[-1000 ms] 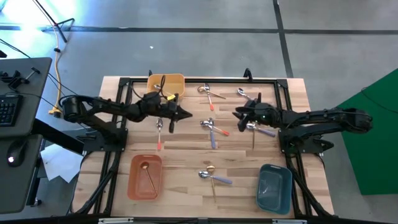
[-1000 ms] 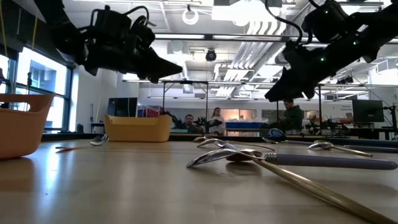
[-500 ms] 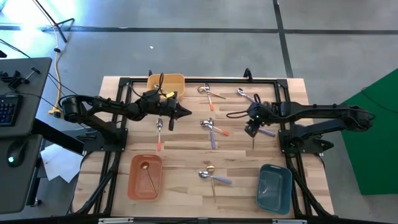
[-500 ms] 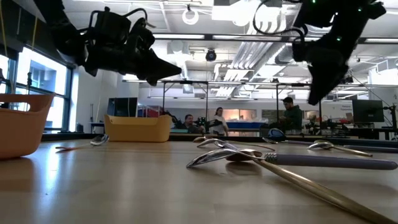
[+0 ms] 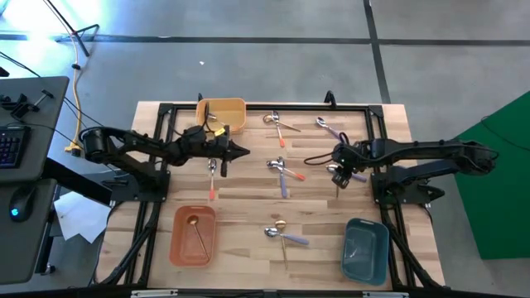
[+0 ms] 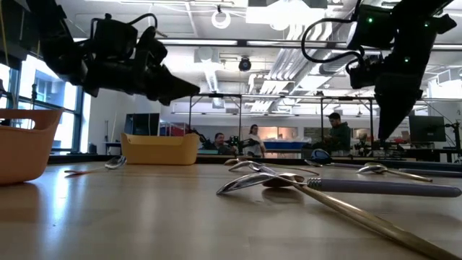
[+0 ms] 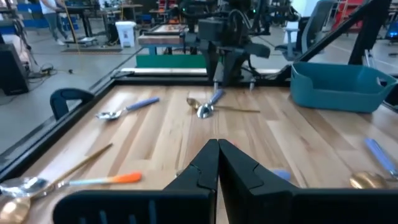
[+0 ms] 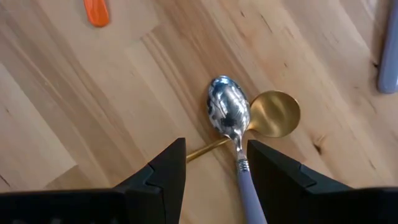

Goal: Sort silverware by color (type)
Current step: Put the middle right violet spoon into the blue bin

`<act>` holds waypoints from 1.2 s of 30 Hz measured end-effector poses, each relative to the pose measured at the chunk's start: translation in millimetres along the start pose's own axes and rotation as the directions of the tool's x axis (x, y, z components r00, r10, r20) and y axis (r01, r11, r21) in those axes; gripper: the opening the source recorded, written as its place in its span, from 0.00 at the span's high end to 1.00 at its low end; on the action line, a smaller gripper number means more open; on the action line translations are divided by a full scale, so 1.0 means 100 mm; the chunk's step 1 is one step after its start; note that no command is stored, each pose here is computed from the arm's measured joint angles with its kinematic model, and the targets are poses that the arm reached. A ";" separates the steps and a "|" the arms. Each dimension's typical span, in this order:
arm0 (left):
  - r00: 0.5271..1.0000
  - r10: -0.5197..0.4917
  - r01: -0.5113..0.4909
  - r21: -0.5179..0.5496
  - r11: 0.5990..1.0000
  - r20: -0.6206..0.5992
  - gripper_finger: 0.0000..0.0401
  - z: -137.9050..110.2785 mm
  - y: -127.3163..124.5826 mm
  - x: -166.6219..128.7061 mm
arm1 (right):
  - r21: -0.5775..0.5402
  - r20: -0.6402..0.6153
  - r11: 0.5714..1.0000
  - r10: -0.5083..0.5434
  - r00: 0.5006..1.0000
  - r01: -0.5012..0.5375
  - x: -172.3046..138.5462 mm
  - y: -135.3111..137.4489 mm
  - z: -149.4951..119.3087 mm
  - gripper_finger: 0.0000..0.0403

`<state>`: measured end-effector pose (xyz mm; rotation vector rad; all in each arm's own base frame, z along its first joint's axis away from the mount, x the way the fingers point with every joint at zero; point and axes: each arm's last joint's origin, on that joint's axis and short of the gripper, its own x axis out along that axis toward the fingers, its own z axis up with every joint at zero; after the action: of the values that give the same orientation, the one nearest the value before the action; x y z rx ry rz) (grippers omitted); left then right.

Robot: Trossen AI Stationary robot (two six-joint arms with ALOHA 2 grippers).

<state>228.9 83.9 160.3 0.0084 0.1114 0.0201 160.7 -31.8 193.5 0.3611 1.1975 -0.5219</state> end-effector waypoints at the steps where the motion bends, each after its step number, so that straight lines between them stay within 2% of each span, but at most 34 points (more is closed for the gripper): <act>1: 1.000 0.000 0.000 -0.004 1.000 -0.004 1.00 -0.02 -0.01 -0.01 | 0.000 -0.003 1.000 0.001 1.000 -0.001 0.00 0.00 0.00 0.61; 5: 1.000 0.022 -0.023 -0.014 1.000 -0.019 1.00 -0.06 -0.01 -0.04 | 0.010 -0.035 1.000 -0.009 0.999 0.009 0.06 0.02 0.01 0.61; 12: 0.999 0.043 -0.043 -0.014 0.999 -0.022 1.00 -0.07 -0.01 -0.04 | -0.010 -0.184 0.997 -0.073 0.980 0.072 0.33 0.04 0.04 0.61; 18: 0.999 0.032 -0.033 -0.021 0.999 -0.024 1.00 -0.07 -0.04 -0.03 | 0.020 -0.285 0.991 -0.119 0.951 0.130 0.52 -0.10 0.08 0.61; 23: 1.000 0.021 -0.021 -0.020 1.000 -0.024 1.00 -0.06 -0.06 -0.02 | 0.057 -0.323 0.989 -0.114 0.939 0.139 0.59 -0.22 0.11 0.62; 36: 1.000 0.017 -0.017 -0.011 1.000 -0.024 1.00 -0.06 -0.07 -0.02 | 0.045 -0.382 0.996 -0.059 0.922 0.083 0.71 -0.23 0.13 0.86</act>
<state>226.4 76.8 154.2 -0.0022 0.1348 0.0380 177.0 -71.0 130.8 0.4873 1.5785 -0.5677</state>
